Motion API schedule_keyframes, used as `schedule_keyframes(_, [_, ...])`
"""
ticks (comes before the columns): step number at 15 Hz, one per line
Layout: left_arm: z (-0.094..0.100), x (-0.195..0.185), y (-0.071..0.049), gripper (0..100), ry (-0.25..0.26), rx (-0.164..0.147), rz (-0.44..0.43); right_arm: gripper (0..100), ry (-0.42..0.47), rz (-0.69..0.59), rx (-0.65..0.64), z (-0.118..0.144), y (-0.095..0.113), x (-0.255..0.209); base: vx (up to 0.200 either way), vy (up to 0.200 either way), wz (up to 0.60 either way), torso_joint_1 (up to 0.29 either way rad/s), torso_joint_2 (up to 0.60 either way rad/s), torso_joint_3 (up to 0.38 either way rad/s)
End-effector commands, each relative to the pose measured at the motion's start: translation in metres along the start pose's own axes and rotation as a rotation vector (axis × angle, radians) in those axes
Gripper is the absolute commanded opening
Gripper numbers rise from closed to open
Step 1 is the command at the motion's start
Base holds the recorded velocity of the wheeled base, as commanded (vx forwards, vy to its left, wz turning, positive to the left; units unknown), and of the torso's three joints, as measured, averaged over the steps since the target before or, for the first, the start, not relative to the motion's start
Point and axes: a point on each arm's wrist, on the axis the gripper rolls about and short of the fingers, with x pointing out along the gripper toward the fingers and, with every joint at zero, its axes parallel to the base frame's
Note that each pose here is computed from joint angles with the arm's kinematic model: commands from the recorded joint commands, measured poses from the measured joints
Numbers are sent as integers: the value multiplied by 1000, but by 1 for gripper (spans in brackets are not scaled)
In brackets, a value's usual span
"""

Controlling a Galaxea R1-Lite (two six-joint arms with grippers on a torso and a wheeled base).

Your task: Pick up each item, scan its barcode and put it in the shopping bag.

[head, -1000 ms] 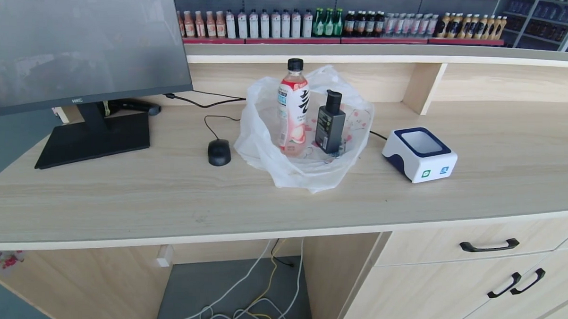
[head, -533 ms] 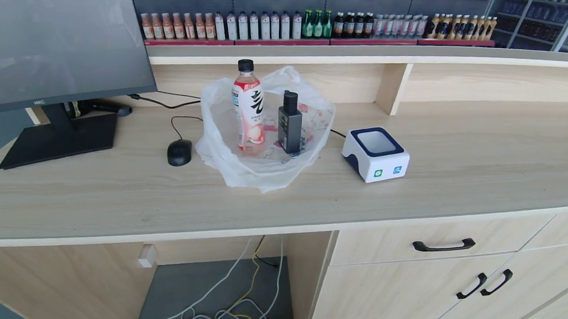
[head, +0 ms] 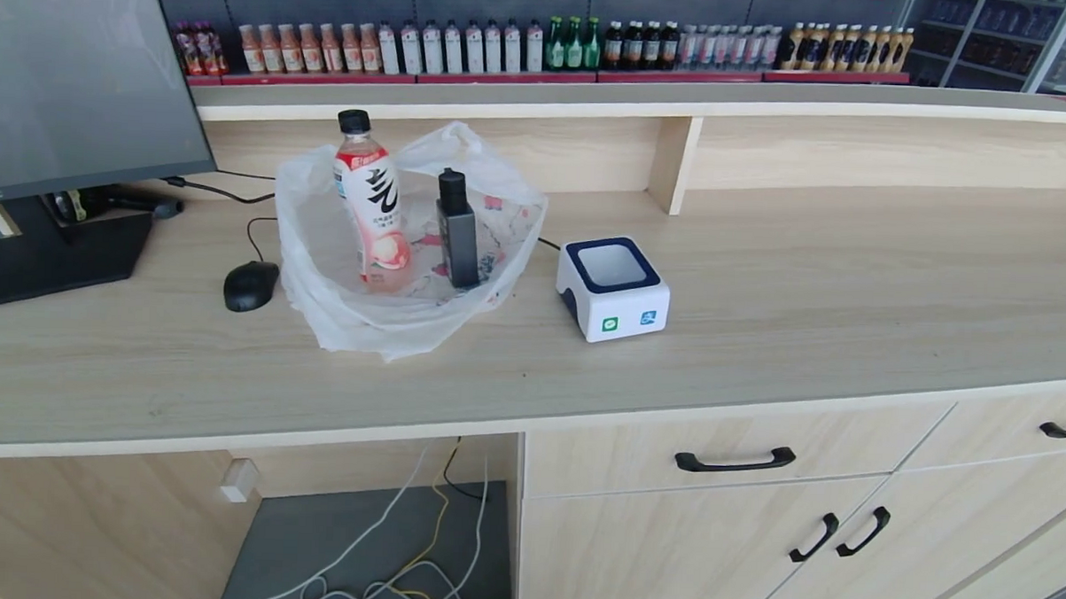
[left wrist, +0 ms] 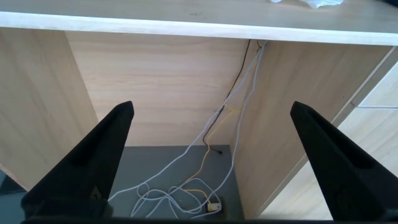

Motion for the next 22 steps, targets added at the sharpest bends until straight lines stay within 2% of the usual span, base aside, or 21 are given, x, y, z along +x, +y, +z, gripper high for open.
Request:
schedule_keyframes(1, [0,0,0,100,0,0,0,100,1,0,-3,0,0,0,0,-200,0,-2,2,2])
schedule_keyframes(2, [0,0,0,100,0,0,0,100,1,0,-3,0,0,0,0,-200,0,2,-2,7])
schedule_keyframes(17, [0,0,0,100,0,0,0,100,0,0,-1,0,0,0,0,0,0,0,0,0])
schedule_keyframes(20, [0,0,0,100,0,1,0,100,1,0,-3,0,0,0,0,-200,0,-2,2,5])
schedule_keyframes(22, [0,0,0,100,0,0,0,100,1,0,-3,0,0,0,0,0,0,0,0,0])
